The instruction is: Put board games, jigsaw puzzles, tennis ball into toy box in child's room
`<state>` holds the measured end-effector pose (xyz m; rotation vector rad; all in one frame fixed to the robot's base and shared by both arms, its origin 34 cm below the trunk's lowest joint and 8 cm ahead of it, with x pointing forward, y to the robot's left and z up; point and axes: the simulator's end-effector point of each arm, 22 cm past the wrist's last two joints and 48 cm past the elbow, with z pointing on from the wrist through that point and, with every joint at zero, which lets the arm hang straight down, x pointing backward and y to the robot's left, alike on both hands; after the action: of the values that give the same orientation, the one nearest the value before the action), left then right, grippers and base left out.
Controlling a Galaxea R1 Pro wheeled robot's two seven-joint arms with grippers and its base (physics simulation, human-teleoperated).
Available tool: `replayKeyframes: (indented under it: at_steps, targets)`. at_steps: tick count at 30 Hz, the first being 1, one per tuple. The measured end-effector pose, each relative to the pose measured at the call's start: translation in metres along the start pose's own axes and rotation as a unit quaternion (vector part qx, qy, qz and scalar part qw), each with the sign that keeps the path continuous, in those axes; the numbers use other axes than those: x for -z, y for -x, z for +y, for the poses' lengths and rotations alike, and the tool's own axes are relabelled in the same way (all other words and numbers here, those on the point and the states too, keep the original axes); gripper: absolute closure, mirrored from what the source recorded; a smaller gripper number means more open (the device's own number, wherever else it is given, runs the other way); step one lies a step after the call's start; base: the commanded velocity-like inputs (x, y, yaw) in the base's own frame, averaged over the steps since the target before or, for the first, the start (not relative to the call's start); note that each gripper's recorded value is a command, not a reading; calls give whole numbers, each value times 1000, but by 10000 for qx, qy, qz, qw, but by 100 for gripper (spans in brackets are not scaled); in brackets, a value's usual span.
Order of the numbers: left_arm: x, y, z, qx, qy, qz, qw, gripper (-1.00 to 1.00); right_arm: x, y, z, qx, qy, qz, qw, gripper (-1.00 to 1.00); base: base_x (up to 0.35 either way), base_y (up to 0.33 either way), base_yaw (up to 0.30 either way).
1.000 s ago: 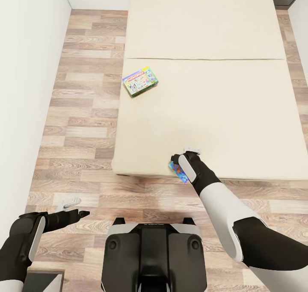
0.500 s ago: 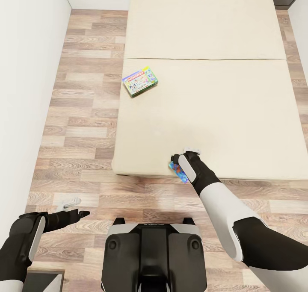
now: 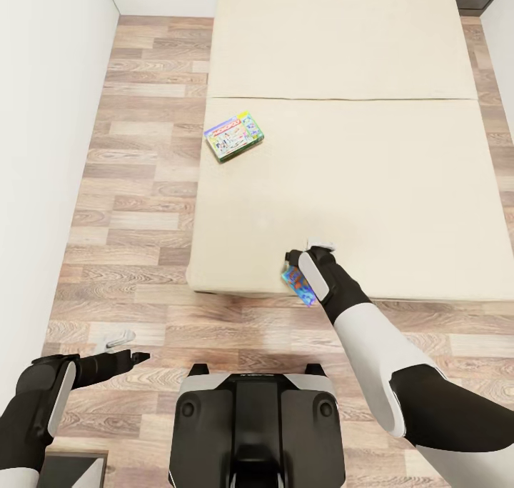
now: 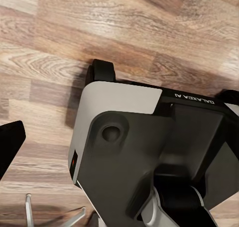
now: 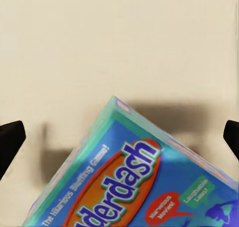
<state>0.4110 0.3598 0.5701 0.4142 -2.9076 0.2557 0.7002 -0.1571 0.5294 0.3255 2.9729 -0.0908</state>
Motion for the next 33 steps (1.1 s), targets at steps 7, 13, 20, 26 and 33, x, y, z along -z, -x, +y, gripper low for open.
replayKeyframes:
  at_steps: [7,13,20,26,33]
  targets:
    - [0,0,0,0,0,0,10000,-100,8,17,5,-32,75,-170,9998,-100,0,0,0]
    - [0,0,0,-1,-2,-3,10000,-100,21,36,11,-16,195,-317,9993,-100,0,0,0]
    - [3,2,-1,-7,-6,-37,10000,-100,65,78,25,11,524,-726,9960,-100,0,0,0]
    - [6,5,-2,-16,-14,-77,10000,-100,90,58,25,23,772,-732,9943,-100,0,0,-16]
    - [10,9,-5,-31,-30,-130,9999,-100,104,40,22,-58,910,-749,9930,-100,0,0,-67]
